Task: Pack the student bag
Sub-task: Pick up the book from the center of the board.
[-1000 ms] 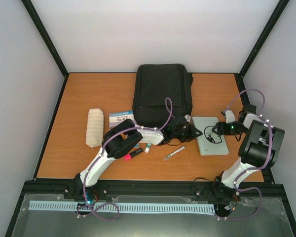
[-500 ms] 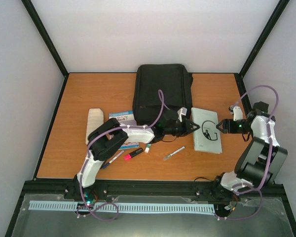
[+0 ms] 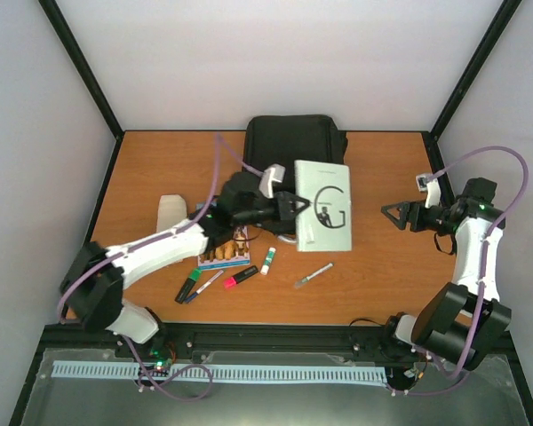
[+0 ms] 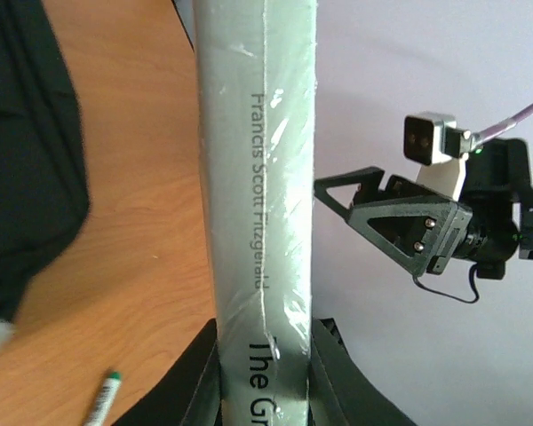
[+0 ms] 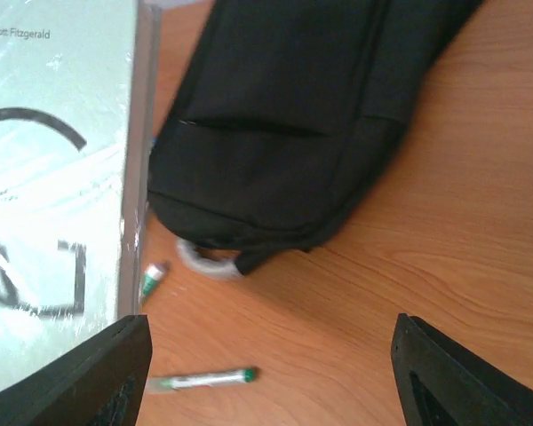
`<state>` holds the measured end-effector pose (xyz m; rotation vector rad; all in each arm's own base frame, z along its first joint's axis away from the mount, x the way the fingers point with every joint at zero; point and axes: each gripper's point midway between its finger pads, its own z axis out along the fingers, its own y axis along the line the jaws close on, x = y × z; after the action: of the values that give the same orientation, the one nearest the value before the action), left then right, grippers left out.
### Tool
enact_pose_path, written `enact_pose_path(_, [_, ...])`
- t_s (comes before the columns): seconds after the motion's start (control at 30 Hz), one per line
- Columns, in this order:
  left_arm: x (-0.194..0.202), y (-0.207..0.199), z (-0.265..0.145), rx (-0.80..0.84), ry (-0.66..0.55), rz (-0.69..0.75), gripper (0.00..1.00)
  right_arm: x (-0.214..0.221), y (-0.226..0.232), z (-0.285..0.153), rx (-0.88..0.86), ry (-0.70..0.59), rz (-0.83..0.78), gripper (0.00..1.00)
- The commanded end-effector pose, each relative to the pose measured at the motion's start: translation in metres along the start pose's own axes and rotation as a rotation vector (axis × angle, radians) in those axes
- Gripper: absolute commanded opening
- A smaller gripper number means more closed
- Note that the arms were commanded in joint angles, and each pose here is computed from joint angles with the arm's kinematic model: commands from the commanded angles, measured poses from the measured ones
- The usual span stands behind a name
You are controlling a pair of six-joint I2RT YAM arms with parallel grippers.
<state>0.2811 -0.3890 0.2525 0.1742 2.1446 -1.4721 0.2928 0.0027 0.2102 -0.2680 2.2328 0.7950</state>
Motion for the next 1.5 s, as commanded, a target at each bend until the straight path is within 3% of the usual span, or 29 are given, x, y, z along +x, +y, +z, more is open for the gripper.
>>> enact_pose_path(0.0, [-0.041,-0.027,-0.058,0.075,-0.111,0.144,0.01,-0.024,0.037,0.004,-0.235,-0.09,0.073,0.76])
enact_pose_path(0.3, [-0.086,-0.028,-0.112,0.126,-0.164,0.202,0.01,-0.07,0.116,0.052,-0.544,-0.015,-0.07,0.77])
enact_pose_path(0.5, [-0.1,-0.049,-0.123,0.277,-0.158,0.196,0.01,-0.059,0.147,0.066,-0.657,0.009,-0.102,0.81])
enact_pose_path(0.8, [-0.098,-0.068,-0.128,0.384,-0.15,0.208,0.01,-0.041,0.146,0.069,-0.664,0.018,-0.054,0.9])
enact_pose_path(0.93, [-0.103,-0.064,-0.124,0.414,-0.168,0.173,0.01,-0.035,0.159,0.059,-0.808,0.024,-0.033,0.93])
enact_pose_path(1.03, [-0.106,-0.06,-0.12,0.424,-0.182,0.162,0.01,-0.035,0.172,0.043,-0.942,-0.041,-0.067,0.99])
enact_pose_path(1.47, [-0.104,-0.063,-0.093,0.459,-0.144,0.136,0.01,-0.042,0.167,0.049,-0.952,-0.013,0.031,0.98])
